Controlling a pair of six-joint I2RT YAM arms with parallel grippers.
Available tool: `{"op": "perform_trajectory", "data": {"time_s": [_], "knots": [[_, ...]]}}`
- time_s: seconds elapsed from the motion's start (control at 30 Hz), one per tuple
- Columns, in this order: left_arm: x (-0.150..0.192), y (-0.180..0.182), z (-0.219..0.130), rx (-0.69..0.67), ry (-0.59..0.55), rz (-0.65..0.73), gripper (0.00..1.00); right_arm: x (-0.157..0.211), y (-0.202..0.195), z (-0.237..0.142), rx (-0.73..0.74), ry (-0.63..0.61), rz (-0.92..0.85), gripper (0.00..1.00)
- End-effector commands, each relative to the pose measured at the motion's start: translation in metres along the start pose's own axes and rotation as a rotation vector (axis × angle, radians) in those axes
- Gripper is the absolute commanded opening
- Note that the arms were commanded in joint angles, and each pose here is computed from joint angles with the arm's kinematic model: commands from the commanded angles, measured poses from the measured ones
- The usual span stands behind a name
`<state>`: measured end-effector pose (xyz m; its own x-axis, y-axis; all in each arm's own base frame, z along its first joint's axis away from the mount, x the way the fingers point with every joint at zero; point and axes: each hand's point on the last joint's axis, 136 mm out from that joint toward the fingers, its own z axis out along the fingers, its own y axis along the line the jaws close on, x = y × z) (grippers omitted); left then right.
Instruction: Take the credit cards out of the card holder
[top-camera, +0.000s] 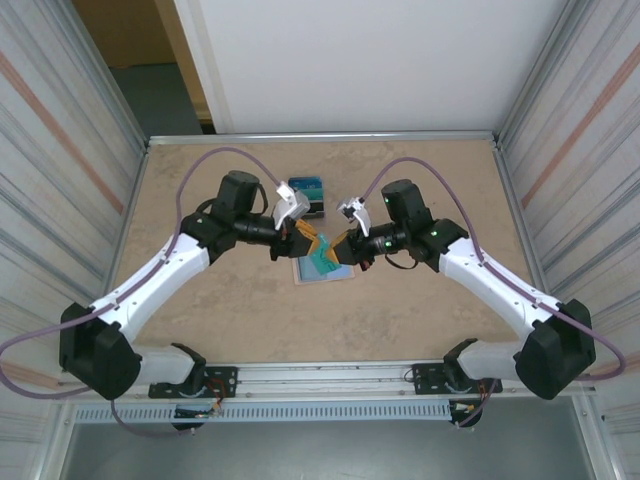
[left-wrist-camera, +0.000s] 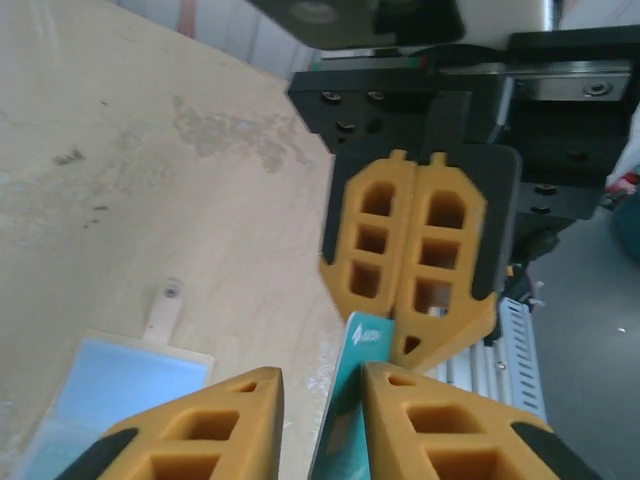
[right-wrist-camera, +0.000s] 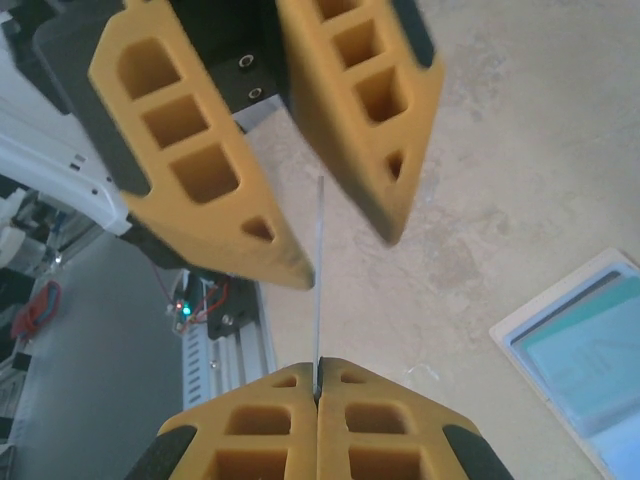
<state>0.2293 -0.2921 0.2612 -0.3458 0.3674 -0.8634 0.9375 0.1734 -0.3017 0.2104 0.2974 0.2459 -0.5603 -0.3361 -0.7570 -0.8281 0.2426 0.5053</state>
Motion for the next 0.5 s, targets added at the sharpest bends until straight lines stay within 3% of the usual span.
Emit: {"op": "perform_trajectory", "data": {"time_s": [0.0,0.17,0.27,0.3,0.47], "knots": [[0.000,-0.016,0.002,0.050,0.033,0.049,0.14,-0.009,0.008,-0.004,-0.013,-0.018,-0.048,0.00],[0.005,-0.015,0.006,0.027,0.039,0.058,0.00,-0.013,-0.004,-0.011,0.060,-0.065,-0.027,0.05],[0.005,-0.006,0.005,-0.028,0.015,0.045,0.00,-0.015,-0.013,-0.017,0.093,-0.112,0.006,0.18],[0.002,-0.004,0.004,-0.049,-0.006,0.039,0.00,-0.015,-0.016,-0.019,0.104,-0.130,0.019,0.27],[-0.011,0.013,-0.005,-0.187,-0.161,-0.036,0.00,-0.012,-0.042,-0.028,0.245,-0.243,0.118,0.53]]}}
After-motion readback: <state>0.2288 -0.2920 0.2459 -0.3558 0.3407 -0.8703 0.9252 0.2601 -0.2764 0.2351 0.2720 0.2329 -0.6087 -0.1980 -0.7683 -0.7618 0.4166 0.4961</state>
